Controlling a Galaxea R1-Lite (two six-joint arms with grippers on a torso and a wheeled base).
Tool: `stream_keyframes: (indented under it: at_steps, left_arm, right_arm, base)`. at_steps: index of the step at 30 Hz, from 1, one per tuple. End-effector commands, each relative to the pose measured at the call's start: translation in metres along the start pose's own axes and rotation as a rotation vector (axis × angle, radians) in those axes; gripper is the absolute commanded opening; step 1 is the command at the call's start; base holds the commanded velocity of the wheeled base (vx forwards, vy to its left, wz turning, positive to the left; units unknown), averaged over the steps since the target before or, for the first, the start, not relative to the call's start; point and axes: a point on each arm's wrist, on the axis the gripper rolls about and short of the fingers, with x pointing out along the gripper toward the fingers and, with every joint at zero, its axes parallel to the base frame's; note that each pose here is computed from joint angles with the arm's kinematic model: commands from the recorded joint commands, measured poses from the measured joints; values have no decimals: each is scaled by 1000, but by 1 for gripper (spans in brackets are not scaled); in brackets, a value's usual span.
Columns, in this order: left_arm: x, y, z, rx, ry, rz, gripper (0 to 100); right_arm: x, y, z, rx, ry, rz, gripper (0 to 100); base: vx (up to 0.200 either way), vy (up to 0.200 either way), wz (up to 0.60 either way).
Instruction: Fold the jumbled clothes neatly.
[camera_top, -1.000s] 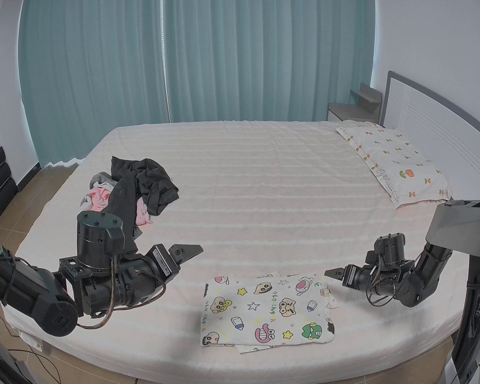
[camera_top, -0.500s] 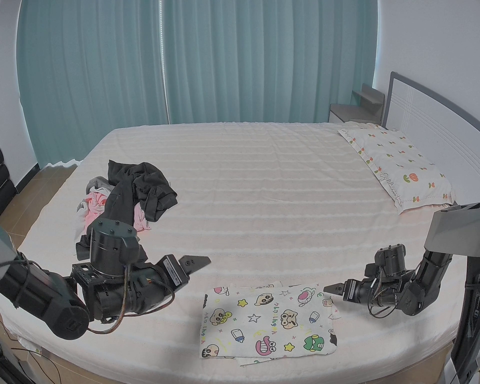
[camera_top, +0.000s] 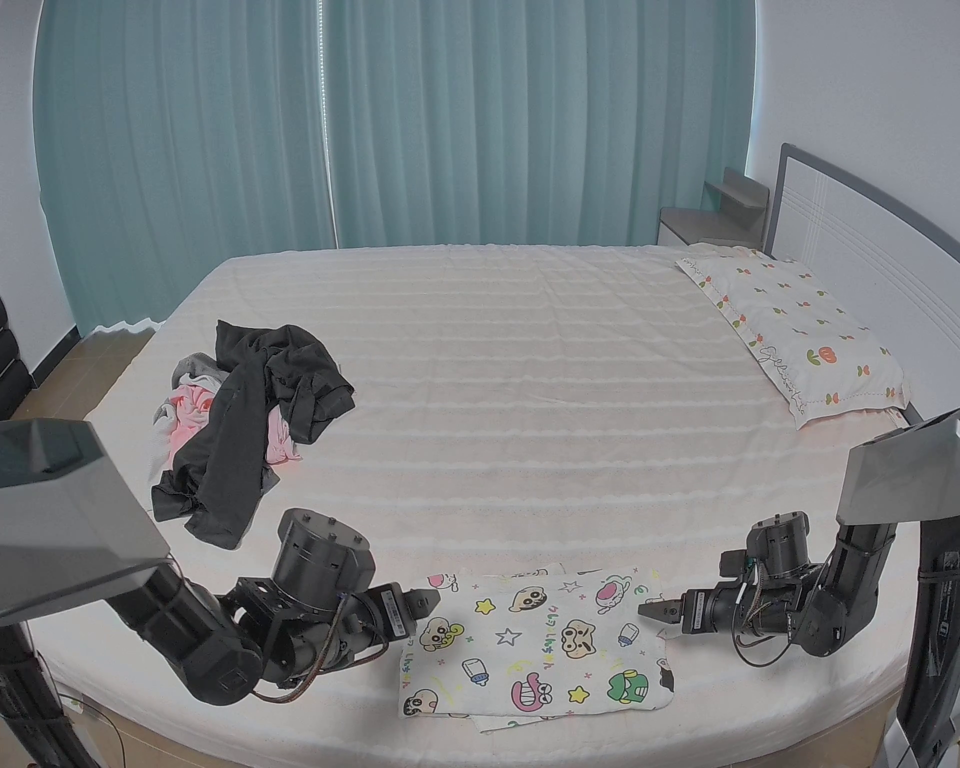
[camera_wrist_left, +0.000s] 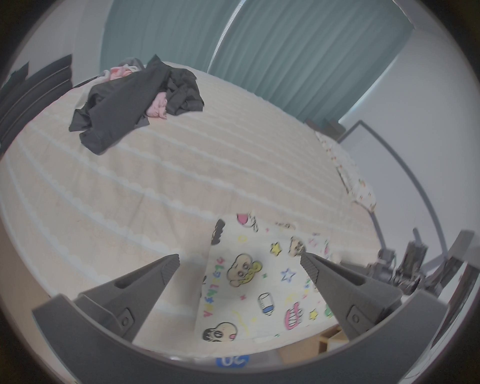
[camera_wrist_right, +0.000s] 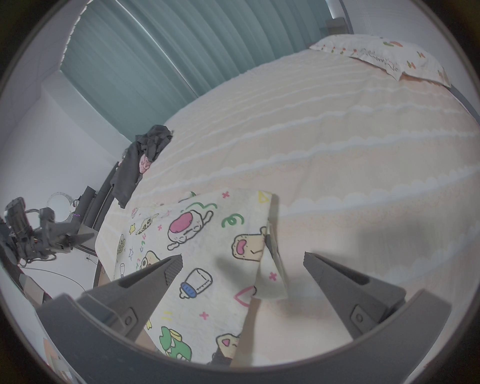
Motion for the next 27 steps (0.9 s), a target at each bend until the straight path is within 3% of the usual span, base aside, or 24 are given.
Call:
stream_keyframes:
  at_steps: [1, 6, 10, 20, 27]
  left_arm:
    - [34, 20, -15, 43, 91, 26, 100]
    - [76, 43, -25, 134, 35, 0, 100]
    - [79, 51, -25, 191, -5, -22, 100]
    - [84, 47, -22, 208, 4, -78, 100]
    - [96, 36, -20, 222, -2, -123, 100]
  right_arm:
    - [3, -2, -19, -4, 23, 6, 100]
    - [3, -2, -23, -22, -21, 22, 100]
    - [4, -2, -23, -17, -14, 30, 100]
    - [6, -1, -21, -7, 46, 14, 100]
    - [20, 16, -29, -68, 102, 48, 100]
  base:
    - [0, 0, 0]
    - [0, 0, 0]
    - [0, 0, 0]
    - [0, 0, 0]
    - [0, 0, 0]
